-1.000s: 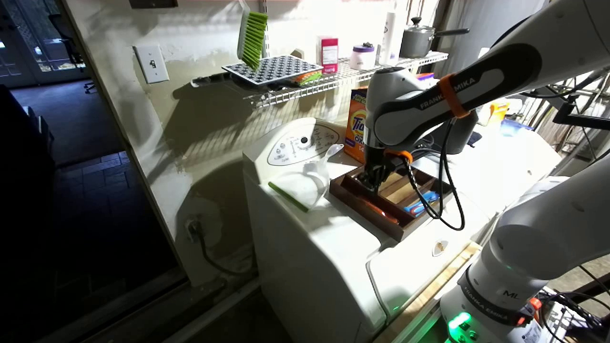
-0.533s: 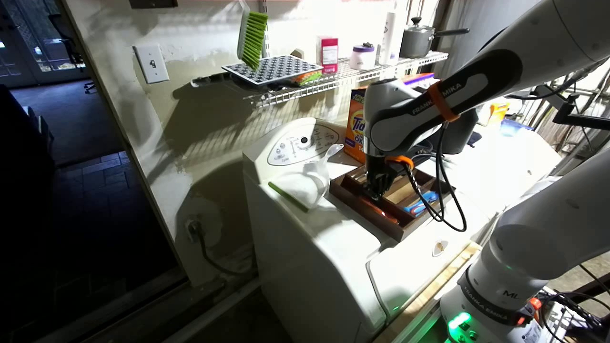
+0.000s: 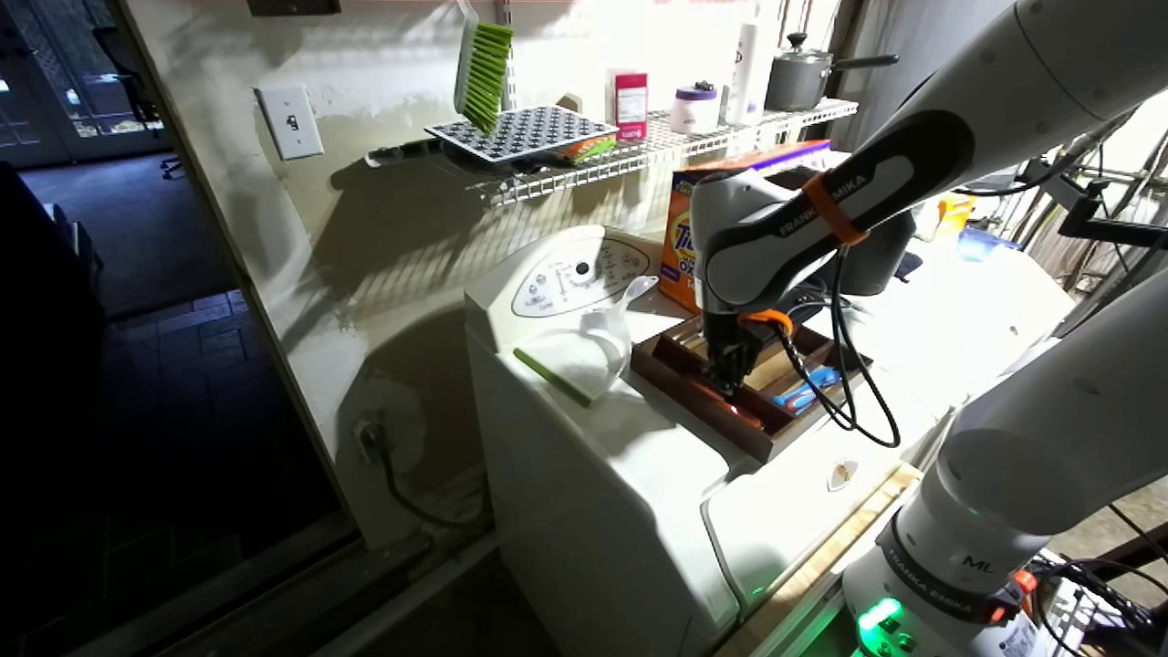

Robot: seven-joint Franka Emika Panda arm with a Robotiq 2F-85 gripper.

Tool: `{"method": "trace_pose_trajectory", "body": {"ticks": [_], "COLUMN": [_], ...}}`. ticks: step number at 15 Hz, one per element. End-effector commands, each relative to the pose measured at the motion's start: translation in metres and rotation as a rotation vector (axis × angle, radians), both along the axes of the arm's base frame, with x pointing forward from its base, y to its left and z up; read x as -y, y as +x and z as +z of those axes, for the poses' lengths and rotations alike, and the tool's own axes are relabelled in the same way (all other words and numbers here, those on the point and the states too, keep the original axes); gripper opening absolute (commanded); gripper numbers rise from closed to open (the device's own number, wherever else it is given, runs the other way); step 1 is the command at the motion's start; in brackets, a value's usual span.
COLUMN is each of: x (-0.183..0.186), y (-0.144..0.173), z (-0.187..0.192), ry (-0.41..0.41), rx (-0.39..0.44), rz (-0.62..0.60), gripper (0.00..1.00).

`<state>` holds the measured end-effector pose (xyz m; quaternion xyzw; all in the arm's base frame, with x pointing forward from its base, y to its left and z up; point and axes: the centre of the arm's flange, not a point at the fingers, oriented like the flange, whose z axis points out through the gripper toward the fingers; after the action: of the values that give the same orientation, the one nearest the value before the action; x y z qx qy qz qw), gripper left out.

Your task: Remove the orange spoon from the wooden utensil holder and put it on the left washing machine

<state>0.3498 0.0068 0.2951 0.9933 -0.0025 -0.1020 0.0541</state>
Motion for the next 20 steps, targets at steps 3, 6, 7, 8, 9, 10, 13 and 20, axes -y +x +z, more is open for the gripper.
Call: {"method": "trace_pose_trajectory", "body": {"ticks": [3, 6, 7, 8, 9, 10, 13, 20], "x": [0.0037, 0.0025, 0.0025, 0.0025, 0.0025, 0.0023, 0.0022, 0.0019], "y": [-0.0105, -0.0087, -0.0081, -0.0078, -0.0077, -0.0076, -0.0068, -0.0037], "z": [-0.0204, -0.0232, -0.0227, -0.0224, -0.0223, -0.0220, -0.0212, -0.0224], "ry": [-0.020, -0.015, -0.016, -0.018, -0.019, -0.020, -0.019, -0.022], "rx": [-0.003, -0.005, -0.004, -0.001, 0.001, 0.002, 0.006, 0.013], "rz": [0.002, 0.004, 0.004, 0.004, 0.004, 0.004, 0.004, 0.003], "gripper": [0.00, 0.03, 0.06, 0.03, 0.02, 0.00, 0.13, 0.28]}}
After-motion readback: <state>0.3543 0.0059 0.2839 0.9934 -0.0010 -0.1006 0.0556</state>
